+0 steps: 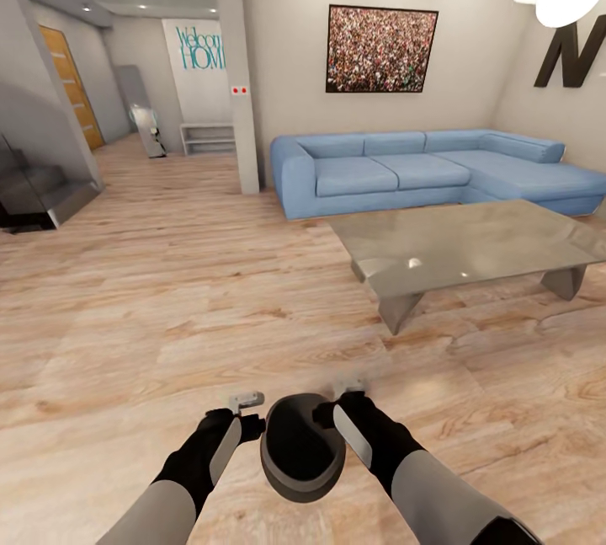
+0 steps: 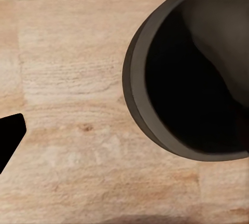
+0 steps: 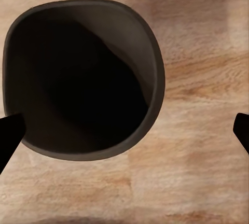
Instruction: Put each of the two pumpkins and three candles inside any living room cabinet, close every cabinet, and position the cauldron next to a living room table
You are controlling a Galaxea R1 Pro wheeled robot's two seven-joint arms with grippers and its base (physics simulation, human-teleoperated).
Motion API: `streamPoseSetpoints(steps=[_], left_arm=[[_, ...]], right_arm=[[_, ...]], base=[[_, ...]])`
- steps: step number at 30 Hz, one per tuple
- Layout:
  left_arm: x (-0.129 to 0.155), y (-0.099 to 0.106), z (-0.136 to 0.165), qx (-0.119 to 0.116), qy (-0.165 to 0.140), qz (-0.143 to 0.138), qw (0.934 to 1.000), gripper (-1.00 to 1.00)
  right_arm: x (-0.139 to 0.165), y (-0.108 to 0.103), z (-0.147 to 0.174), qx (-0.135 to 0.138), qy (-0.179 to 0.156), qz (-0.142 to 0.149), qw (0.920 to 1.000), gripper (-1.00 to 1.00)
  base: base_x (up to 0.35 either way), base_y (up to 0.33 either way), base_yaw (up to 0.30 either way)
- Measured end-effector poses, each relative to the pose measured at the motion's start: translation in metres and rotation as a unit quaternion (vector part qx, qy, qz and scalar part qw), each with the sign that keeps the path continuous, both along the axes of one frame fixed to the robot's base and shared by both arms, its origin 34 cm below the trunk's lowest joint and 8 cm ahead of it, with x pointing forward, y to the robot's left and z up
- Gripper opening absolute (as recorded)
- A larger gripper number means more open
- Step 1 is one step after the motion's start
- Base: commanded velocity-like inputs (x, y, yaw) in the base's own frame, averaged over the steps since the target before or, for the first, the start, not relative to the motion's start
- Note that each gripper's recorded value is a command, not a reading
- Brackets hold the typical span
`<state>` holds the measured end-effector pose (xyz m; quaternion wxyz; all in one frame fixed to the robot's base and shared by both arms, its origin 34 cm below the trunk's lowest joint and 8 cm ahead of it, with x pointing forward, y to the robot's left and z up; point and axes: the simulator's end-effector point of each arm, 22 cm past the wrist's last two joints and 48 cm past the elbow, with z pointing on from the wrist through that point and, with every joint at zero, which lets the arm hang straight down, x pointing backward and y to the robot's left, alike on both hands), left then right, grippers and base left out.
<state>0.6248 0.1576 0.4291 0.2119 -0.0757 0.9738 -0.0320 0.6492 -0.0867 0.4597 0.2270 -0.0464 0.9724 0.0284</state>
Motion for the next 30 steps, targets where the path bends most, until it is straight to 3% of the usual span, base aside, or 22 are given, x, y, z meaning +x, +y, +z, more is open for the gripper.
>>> streamPoseSetpoints(steps=[12,21,30], left_arm=[[-0.006,0.0,-0.026,0.0,0.0,-0.001,1.0,1.0],[-0.003,0.0,-0.025,0.0,-0.008,0.002,1.0,1.0],[-0.003,0.0,-0.025,0.001,-0.009,0.002,1.0,1.0]], right_arm=[[0.001,0.001,-0.023,0.004,-0.018,-0.006,0.9998,1.0],[0.002,0.001,-0.022,0.004,-0.019,-0.006,0.9998,1.0],[0.002,0.001,-0.022,0.004,-0.019,-0.006,0.9998,1.0]], base=[[0.0,0.0,0.0],[0.001,0.0,0.0],[0.237,0.0,0.0]])
